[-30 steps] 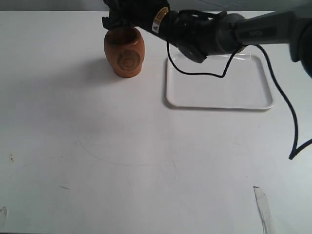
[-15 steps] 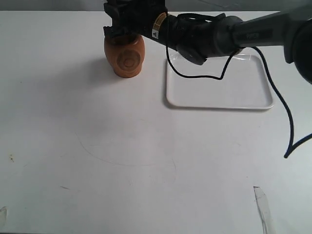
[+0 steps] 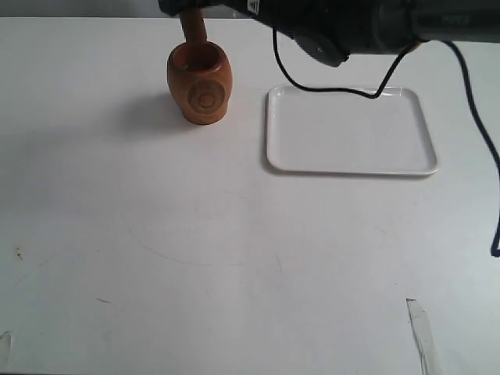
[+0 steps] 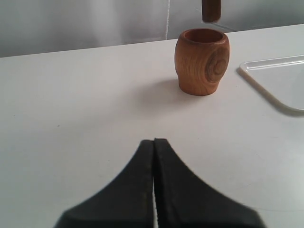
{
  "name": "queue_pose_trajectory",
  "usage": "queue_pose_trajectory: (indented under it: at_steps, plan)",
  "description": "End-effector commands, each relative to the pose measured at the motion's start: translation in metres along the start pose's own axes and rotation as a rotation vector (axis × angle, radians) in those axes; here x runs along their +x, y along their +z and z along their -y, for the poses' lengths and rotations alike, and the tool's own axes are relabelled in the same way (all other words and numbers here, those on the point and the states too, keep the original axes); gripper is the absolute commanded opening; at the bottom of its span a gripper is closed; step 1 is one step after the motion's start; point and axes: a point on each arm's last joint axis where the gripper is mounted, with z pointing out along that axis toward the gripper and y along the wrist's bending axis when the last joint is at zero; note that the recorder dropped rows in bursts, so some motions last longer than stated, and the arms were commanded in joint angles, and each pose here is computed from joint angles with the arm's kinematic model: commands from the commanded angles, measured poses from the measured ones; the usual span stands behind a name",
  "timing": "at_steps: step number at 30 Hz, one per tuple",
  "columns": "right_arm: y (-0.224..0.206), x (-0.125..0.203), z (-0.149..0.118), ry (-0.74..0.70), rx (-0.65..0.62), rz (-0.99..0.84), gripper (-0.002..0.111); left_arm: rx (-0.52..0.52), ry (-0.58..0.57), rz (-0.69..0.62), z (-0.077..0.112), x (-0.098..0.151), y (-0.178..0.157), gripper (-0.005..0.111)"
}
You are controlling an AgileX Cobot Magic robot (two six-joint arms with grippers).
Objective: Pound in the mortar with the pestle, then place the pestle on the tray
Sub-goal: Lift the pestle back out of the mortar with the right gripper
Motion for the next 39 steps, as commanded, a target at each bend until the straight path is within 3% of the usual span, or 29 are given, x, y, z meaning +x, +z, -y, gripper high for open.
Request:
queue_pose_trajectory:
  at_steps: [1, 4, 7, 10, 18, 21, 26, 35, 39]
  plan:
    - [0.007, 0.057, 0.001, 0.074, 0.003, -0.121, 0.000, 0.008, -0.012, 0.007, 0.001, 0.000, 0.000, 0.000]
    - [0.008, 0.086, 0.000, 0.122, 0.005, -0.174, 0.000, 0.008, -0.012, 0.007, 0.001, 0.000, 0.000, 0.000]
    - [0.009, 0.092, 0.000, 0.126, 0.004, -0.184, 0.000, 0.008, -0.012, 0.007, 0.001, 0.000, 0.000, 0.000]
    - [0.009, 0.069, -0.001, 0.117, -0.017, -0.105, 0.000, 0.008, -0.012, 0.007, 0.001, 0.000, 0.000, 0.000]
    - [-0.006, -0.029, -0.004, 0.031, -0.038, 0.116, 0.000, 0.008, -0.012, 0.007, 0.001, 0.000, 0.000, 0.000]
    - [-0.009, -0.042, -0.005, 0.020, -0.036, 0.139, 0.000, 0.008, -0.012, 0.007, 0.001, 0.000, 0.000, 0.000]
    - [-0.003, -0.015, -0.001, 0.033, -0.010, 0.041, 0.000, 0.008, -0.012, 0.007, 0.001, 0.000, 0.000, 0.000]
    - [0.008, 0.078, 0.000, 0.151, 0.000, -0.162, 0.000, 0.008, -0.012, 0.007, 0.001, 0.000, 0.000, 0.000]
    - [0.008, 0.086, -0.001, 0.154, -0.006, -0.180, 0.000, 0.008, -0.012, 0.007, 0.001, 0.000, 0.000, 0.000]
